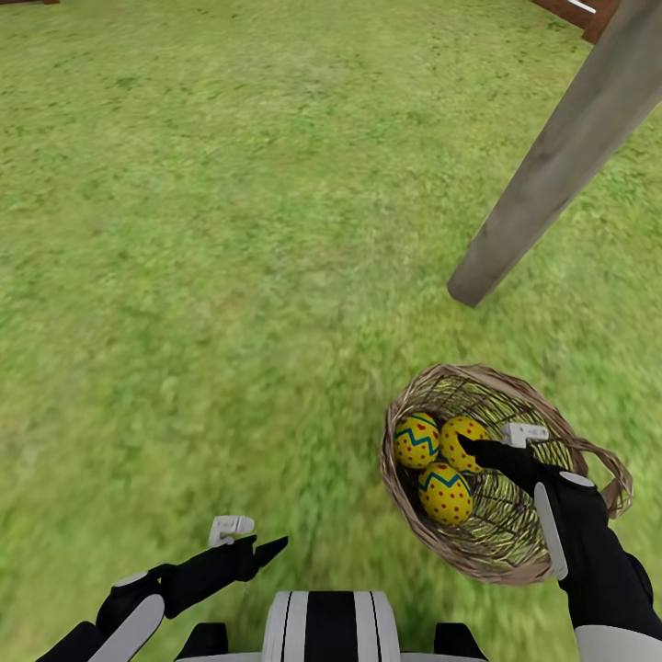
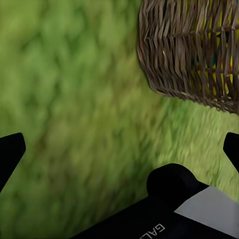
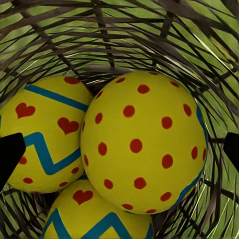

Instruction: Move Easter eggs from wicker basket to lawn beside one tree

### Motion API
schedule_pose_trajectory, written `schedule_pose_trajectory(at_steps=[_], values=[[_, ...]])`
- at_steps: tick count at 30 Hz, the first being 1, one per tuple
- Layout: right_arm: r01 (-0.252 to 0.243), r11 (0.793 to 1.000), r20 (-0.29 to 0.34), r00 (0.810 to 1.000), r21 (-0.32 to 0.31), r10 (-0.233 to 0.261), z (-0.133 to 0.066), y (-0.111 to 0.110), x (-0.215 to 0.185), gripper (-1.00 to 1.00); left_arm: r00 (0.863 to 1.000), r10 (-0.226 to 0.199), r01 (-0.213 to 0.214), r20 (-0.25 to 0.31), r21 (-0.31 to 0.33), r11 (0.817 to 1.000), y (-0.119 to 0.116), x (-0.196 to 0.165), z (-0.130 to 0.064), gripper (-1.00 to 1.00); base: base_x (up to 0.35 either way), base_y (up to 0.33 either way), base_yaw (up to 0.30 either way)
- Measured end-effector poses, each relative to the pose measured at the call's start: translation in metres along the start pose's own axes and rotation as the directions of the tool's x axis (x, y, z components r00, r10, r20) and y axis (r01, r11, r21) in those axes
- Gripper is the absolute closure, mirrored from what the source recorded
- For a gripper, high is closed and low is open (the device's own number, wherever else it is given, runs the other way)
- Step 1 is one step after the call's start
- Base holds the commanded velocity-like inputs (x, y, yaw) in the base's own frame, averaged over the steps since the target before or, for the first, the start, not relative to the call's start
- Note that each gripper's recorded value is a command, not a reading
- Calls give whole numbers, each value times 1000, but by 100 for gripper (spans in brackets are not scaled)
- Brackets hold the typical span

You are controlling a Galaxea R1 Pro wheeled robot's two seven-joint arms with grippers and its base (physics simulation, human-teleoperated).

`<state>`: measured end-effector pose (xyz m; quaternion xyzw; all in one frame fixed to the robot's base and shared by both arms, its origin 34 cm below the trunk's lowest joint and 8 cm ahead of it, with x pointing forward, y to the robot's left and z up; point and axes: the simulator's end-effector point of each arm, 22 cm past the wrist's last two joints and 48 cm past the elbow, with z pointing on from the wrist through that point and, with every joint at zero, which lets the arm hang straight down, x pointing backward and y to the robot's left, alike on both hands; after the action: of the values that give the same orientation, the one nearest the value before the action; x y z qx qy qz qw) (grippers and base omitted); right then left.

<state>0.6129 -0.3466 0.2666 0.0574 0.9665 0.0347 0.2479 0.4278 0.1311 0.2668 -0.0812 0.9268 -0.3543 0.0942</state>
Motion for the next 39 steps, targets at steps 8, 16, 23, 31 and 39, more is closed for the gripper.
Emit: schedule_pose_trajectory(at_steps=[8, 16, 23, 31, 39], values=[[-3, 1000, -10, 1000, 1, 3, 3, -1, 5, -100, 1000, -5, 5, -8, -2, 1000, 2, 4, 2, -100, 0, 0, 0], [-1, 1000, -8, 1000, 0, 1, 3, -1, 5, -100, 1000, -5, 5, -9, -2, 1000, 2, 4, 2, -100, 0, 0, 0], [-3, 1000, -17, 1000, 1, 3, 5, -1, 9, -100, 1000, -10, 10, -16, -3, 1000, 4, 7, 3, -100, 0, 0, 0], [-3, 1000, -23, 1000, 1, 3, 11, -2, 16, -100, 1000, -15, 15, -23, -4, 1000, 9, 12, 8, -100, 0, 0, 0], [0, 1000, -25, 1000, 5, 1, 24, -6, 29, -100, 1000, -15, 14, -24, -3, 1000, 20, 19, 20, -100, 0, 0, 0]])
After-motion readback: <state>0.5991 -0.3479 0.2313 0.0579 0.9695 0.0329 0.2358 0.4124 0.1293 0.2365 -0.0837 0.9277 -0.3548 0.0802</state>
